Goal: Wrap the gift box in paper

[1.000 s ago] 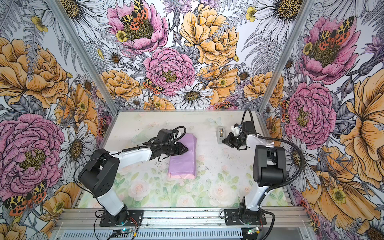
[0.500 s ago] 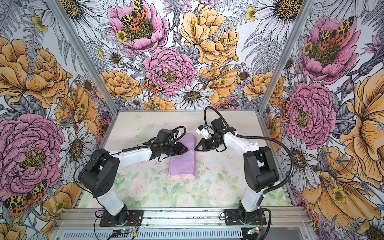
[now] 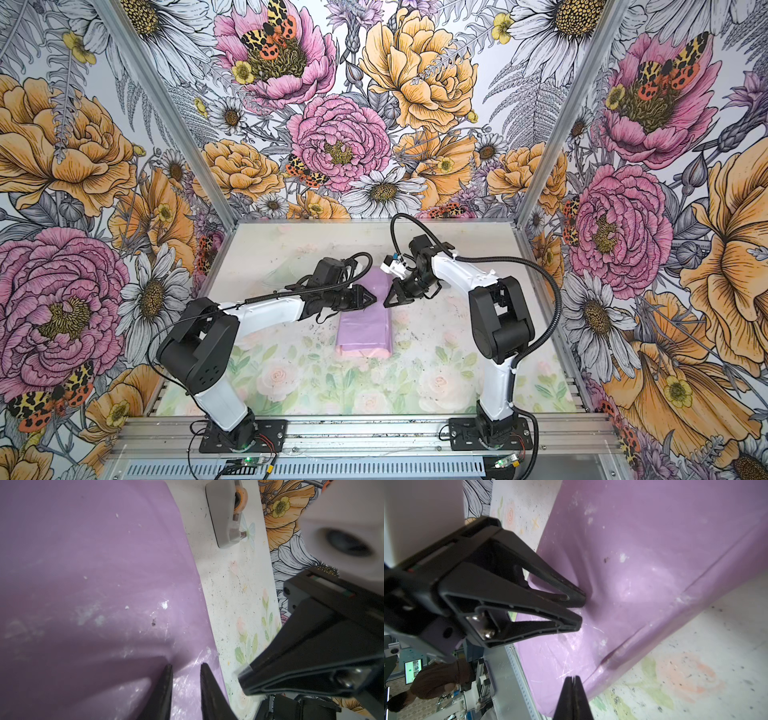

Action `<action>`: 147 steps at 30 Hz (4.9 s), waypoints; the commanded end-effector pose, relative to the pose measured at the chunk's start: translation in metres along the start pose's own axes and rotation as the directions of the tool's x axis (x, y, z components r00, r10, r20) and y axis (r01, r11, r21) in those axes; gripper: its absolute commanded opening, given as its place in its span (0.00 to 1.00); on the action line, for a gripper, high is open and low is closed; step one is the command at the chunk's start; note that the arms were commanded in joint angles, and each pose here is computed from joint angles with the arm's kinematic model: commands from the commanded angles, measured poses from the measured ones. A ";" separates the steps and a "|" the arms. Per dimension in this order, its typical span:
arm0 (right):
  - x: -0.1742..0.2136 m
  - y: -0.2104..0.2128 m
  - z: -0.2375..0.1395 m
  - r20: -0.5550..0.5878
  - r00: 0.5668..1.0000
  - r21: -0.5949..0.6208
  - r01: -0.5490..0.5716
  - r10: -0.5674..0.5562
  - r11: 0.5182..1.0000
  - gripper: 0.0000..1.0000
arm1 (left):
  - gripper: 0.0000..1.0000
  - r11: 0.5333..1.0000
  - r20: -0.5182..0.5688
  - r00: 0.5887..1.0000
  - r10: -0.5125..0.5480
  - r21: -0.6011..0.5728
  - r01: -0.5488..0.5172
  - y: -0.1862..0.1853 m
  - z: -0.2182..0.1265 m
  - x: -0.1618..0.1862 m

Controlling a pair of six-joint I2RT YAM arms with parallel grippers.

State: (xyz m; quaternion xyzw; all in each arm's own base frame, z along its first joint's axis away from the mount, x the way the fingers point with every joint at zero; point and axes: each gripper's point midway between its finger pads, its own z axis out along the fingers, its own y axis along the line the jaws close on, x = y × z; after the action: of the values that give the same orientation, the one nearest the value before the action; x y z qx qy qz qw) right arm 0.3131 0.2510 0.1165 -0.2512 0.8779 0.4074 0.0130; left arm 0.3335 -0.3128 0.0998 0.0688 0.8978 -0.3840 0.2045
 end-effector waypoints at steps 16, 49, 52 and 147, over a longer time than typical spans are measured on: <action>-0.004 -0.021 0.012 -0.067 0.997 0.045 -0.047 0.050 0.998 0.00 | 0.26 0.997 -0.062 0.998 -0.015 -0.073 0.010 0.016 0.004 0.019; -0.021 -0.044 0.015 -0.052 0.991 0.117 -0.115 0.122 0.986 0.33 | 0.26 0.998 -0.067 0.998 -0.012 -0.066 0.007 0.014 0.006 0.020; -0.022 -0.051 0.014 -0.050 0.990 0.136 -0.125 0.133 0.983 0.35 | 0.26 0.998 -0.067 0.998 -0.012 -0.066 0.008 0.015 0.005 0.020; -0.015 -0.002 -0.037 0.190 0.975 0.149 -0.147 0.118 0.978 0.31 | 0.26 0.997 -0.069 0.998 -0.011 -0.071 0.006 0.015 0.005 0.022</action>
State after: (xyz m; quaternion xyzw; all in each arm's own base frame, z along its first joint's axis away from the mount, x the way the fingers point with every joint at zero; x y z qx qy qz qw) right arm 0.3325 0.2203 0.1304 -0.1569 0.9279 0.3329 0.0593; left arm 0.3333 -0.3134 0.1005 0.0702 0.8988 -0.3817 0.2040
